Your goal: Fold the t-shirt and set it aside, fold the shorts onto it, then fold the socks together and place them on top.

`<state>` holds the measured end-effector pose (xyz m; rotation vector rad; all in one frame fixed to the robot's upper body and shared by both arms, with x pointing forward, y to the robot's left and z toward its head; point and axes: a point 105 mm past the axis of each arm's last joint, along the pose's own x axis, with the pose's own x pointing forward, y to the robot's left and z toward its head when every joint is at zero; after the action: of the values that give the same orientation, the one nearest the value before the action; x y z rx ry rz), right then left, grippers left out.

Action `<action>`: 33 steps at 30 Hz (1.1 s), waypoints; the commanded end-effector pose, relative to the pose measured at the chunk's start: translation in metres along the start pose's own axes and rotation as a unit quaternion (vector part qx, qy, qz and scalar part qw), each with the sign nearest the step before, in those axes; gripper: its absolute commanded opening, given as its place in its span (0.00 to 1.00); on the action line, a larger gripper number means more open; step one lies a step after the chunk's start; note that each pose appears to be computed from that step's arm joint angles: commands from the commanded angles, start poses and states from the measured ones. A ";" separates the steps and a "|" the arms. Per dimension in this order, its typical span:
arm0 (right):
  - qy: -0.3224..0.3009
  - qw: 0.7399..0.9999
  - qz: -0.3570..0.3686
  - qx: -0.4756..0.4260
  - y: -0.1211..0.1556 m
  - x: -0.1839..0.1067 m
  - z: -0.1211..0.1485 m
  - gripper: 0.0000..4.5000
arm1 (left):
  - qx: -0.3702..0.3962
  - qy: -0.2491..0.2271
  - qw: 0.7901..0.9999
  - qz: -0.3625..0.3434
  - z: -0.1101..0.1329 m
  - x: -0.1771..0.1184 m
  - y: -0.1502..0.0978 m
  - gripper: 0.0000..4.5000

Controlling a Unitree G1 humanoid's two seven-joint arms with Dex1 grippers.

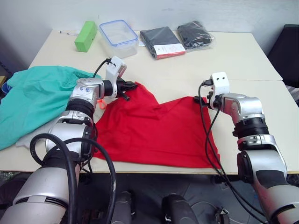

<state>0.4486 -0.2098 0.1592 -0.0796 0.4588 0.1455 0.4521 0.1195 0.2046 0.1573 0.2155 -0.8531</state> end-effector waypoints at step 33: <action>-0.247 0.944 0.144 -0.167 0.020 -0.083 0.026 0.00 | 0.085 -0.171 0.978 -0.085 0.022 -0.060 -0.012 0.00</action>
<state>0.3912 -0.1952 0.1955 -0.2319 0.0596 0.5045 0.4147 0.1499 0.2256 0.0980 -0.0949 -1.0323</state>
